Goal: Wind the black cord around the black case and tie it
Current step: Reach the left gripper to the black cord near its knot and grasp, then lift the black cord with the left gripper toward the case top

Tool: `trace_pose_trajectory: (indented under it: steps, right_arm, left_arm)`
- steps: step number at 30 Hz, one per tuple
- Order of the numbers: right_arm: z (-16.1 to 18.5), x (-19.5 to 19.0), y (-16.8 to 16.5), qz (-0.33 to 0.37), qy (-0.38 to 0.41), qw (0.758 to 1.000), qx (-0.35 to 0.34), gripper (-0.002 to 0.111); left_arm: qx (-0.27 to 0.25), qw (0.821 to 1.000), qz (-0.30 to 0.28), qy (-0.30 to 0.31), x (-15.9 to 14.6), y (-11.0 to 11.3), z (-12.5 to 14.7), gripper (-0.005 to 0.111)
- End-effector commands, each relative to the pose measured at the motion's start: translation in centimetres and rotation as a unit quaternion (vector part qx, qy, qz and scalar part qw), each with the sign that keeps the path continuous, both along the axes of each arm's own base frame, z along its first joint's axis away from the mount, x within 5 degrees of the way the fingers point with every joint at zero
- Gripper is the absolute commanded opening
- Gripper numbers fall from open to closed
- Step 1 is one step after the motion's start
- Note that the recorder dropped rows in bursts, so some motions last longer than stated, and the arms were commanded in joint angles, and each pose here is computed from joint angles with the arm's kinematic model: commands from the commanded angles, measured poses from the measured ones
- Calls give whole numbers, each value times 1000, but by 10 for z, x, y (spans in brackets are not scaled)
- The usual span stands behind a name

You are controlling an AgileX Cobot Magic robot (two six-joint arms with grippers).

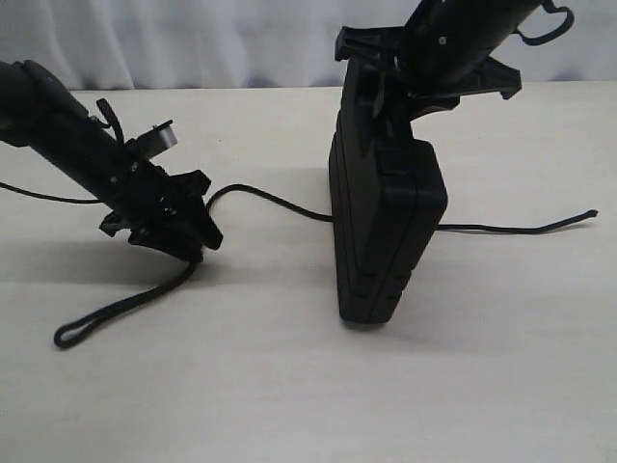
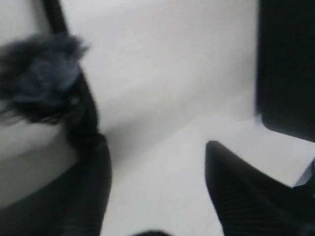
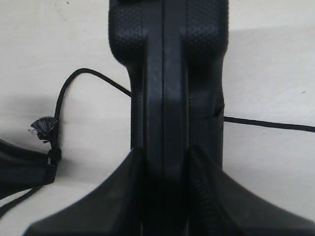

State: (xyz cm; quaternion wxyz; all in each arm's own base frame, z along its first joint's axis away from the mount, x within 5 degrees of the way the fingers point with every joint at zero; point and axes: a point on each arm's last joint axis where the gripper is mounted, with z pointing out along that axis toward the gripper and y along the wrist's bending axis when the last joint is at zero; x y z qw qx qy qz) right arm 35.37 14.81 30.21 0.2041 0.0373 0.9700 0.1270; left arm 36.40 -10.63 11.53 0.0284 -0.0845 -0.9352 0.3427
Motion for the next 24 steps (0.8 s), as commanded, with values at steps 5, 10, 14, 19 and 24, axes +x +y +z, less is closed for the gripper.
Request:
trace_pose_trajectory:
  steps: [5,10,14,19,24]
  right_arm:
    - [-1,3,0,-6,-1,1000,11,4]
    - [-1,3,0,-6,-1,1000,11,4]
    - [-1,3,0,-6,-1,1000,11,4]
    - [-1,3,0,-6,-1,1000,11,4]
    - [-1,3,0,-6,-1,1000,11,4]
  left_arm:
    - [-113,991,-71,0,-7,-26,21,62]
    - [-45,983,-149,-94,15,-19,51,56]
    - [92,948,-255,-168,24,-7,77,42]
    - [123,845,-456,-250,16,-21,81,41]
    - [84,665,-661,-338,2,-54,68,41]
